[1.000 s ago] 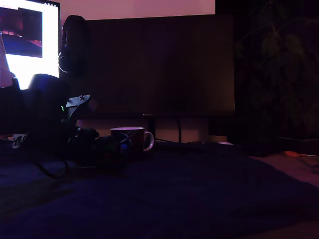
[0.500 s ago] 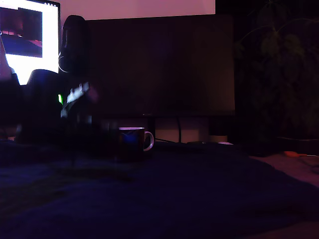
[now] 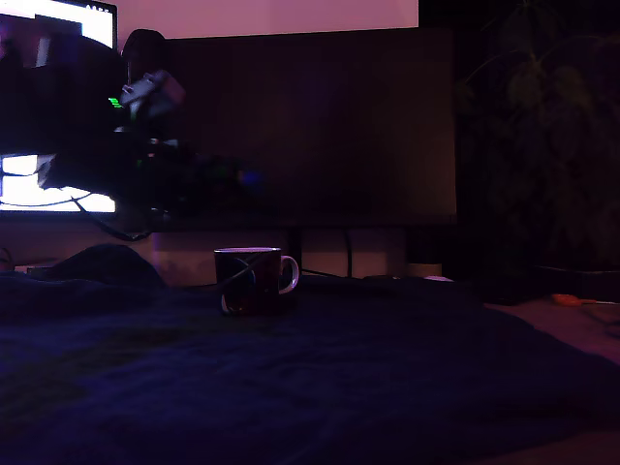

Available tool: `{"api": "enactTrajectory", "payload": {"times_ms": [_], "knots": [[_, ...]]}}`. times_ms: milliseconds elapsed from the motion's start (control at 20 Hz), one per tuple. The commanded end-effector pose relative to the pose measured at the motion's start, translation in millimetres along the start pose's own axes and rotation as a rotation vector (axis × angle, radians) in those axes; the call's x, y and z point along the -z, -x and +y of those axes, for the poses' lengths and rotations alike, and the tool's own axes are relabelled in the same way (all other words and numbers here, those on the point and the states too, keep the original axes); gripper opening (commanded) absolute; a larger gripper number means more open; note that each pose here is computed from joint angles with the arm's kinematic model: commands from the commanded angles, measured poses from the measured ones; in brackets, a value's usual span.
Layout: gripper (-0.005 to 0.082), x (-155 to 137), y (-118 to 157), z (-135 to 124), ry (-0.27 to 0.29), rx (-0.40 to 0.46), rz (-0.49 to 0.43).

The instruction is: Pick up the coffee capsules on the table and drop them inside the coffee cup

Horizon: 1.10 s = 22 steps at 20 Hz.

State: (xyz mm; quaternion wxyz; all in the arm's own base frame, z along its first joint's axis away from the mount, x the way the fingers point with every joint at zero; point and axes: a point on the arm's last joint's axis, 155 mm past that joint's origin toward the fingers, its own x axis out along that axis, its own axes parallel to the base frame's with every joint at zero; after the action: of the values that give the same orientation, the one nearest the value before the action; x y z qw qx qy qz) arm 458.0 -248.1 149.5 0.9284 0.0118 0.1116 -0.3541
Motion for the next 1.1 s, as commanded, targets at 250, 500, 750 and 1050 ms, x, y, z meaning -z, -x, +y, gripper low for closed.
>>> {"api": "enactTrajectory", "payload": {"times_ms": [250,500,750,1050], "knots": [[0.0176,-5,-18,19,0.043,-0.049,0.155],[0.0176,-3,-22,23,0.067,-0.060,0.229],[0.0176,3,-25,30,0.094,-0.076,0.306],[0.0181,23,-32,38,0.143,-0.082,0.420]]}}
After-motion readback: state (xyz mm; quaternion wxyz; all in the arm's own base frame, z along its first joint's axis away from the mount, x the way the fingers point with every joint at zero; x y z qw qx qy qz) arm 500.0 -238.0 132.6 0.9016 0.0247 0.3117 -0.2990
